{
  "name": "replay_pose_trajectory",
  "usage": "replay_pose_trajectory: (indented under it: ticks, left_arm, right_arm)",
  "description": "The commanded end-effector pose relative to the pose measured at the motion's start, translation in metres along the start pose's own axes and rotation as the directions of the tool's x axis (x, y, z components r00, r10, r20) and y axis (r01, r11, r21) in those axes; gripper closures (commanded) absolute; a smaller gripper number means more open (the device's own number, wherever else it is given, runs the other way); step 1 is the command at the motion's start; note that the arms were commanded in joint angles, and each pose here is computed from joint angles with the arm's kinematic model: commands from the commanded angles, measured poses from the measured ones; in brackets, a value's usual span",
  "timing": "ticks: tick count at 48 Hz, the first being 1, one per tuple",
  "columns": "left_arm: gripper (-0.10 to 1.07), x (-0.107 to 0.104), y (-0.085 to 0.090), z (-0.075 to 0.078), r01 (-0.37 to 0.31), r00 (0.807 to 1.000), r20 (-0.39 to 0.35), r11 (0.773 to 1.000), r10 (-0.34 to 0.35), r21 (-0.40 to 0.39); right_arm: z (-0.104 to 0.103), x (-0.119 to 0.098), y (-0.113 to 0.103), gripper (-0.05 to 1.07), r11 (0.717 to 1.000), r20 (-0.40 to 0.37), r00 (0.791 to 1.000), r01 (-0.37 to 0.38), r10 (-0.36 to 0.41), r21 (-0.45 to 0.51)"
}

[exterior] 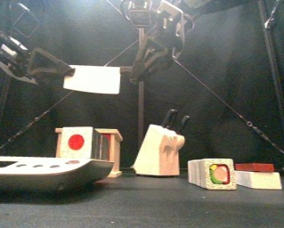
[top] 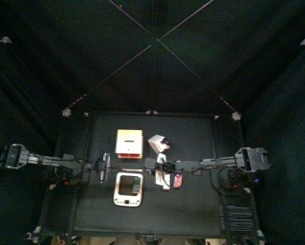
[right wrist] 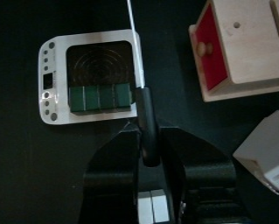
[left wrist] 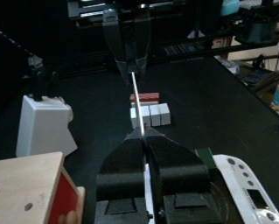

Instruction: Cut sushi roll

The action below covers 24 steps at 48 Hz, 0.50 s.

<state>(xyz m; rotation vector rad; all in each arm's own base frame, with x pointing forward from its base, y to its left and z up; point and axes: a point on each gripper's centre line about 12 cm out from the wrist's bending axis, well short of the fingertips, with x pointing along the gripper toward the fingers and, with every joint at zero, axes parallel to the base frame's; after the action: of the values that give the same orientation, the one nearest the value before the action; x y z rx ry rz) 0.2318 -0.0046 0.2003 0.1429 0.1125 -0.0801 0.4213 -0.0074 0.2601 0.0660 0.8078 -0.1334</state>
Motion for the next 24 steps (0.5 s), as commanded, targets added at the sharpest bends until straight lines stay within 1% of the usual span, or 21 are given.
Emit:
replay_pose_trajectory:
  ticks: [1,10,13,19,24]
  left_arm:
    - [0.72,0.005,-0.002,-0.001,0.01,1.0,-0.011,1.0,-0.01,-0.005]
    - [0.72,0.009,-0.005,-0.021,0.023,0.995,-0.092,1.0,-0.024,-0.015]
    - [0.72,0.01,-0.009,-0.028,0.037,0.992,-0.118,0.999,-0.039,-0.022]
    - [0.72,0.011,-0.014,-0.035,0.045,0.988,-0.148,0.998,-0.052,-0.045]
    - [0.72,0.013,-0.016,-0.04,0.034,0.984,-0.17,0.996,-0.047,-0.079]
  right_arm:
    - [0.002,-0.006,0.002,0.52,1.0,0.022,1.0,-0.013,0.013,0.01]
    - [-0.015,0.008,0.013,0.52,0.999,0.021,0.999,-0.05,0.05,0.005]
    - [-0.019,0.011,0.015,0.52,0.998,0.023,0.998,-0.059,0.058,0.009]
    - [-0.029,0.019,0.019,0.52,0.997,0.017,0.997,-0.072,0.072,0.009]
    - [-0.033,0.023,0.022,0.52,0.997,0.016,0.997,-0.082,0.082,0.012]
